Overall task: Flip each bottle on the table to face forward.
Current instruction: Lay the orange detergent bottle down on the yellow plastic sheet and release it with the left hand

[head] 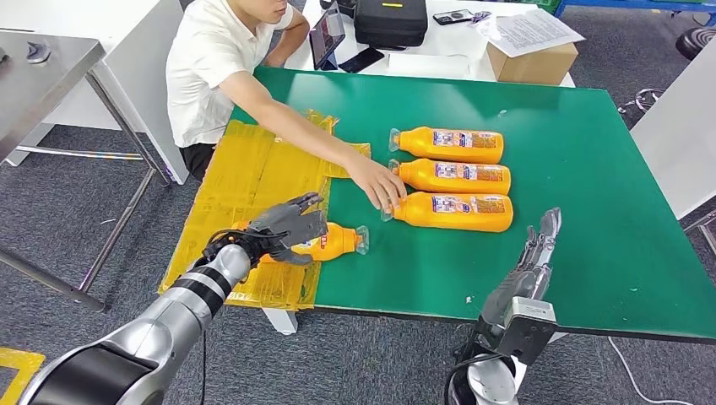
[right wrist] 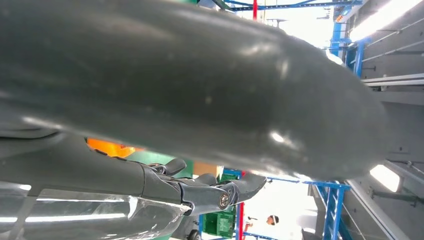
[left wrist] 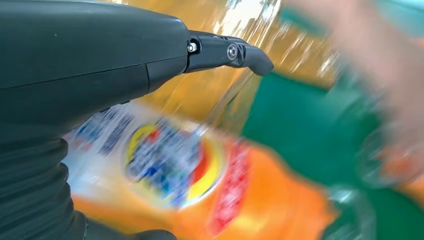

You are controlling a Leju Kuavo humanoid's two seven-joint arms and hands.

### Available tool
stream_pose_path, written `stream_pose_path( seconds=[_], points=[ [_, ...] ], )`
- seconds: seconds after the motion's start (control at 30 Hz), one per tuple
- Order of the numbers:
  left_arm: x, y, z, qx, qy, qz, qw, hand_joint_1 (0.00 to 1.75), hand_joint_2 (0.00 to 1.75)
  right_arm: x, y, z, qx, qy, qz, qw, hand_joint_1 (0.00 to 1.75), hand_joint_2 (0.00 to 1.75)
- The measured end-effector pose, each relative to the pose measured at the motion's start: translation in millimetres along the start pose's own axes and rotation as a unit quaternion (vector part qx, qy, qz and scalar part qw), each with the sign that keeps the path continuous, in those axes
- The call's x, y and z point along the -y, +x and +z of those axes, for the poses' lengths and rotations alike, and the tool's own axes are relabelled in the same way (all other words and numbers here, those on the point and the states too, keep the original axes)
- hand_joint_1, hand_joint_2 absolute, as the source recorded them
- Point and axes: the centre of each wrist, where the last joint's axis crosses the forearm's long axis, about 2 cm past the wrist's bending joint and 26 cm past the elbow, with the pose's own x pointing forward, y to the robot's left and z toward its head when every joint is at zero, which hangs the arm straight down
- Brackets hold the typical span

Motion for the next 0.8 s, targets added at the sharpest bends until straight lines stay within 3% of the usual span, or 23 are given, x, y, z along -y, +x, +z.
stream_pose_path(
  seconds=[0.33,0.47,0.53,0.6,0.7,0.8],
  points=[
    [10.7,14.2,-1.3,0.035,0.029,-0.005,0.999,0.0,1.75,2.2,-0.7,2.0,0.003,0.001,0.012,1.0,0.0,0.0],
    [33.2,28.5,14.6,0.111,0.125,-0.056,0.984,0.0,1.75,8.8,0.8,8.8,0.033,0.022,0.065,0.997,0.0,0.0],
    [50.3,41.9,30.5,0.164,0.187,-0.09,0.964,0.0,1.75,14.5,1.6,11.6,0.069,0.053,0.116,0.989,0.0,0.87],
    [67.3,55.4,50.1,0.218,0.243,-0.104,0.939,0.0,1.75,21.9,-1.5,13.9,0.119,0.107,0.198,0.967,0.0,1.75],
    [88.6,69.1,79.1,0.271,0.281,-0.069,0.918,0.0,1.75,39.4,-17.8,20.5,0.159,0.202,0.341,0.904,0.0,1.75],
    [101.6,72.8,100.5,0.282,0.281,-0.005,0.918,0.0,1.75,65.2,-34.4,23.5,0.142,0.244,0.441,0.852,0.0,1.75]
  ],
)
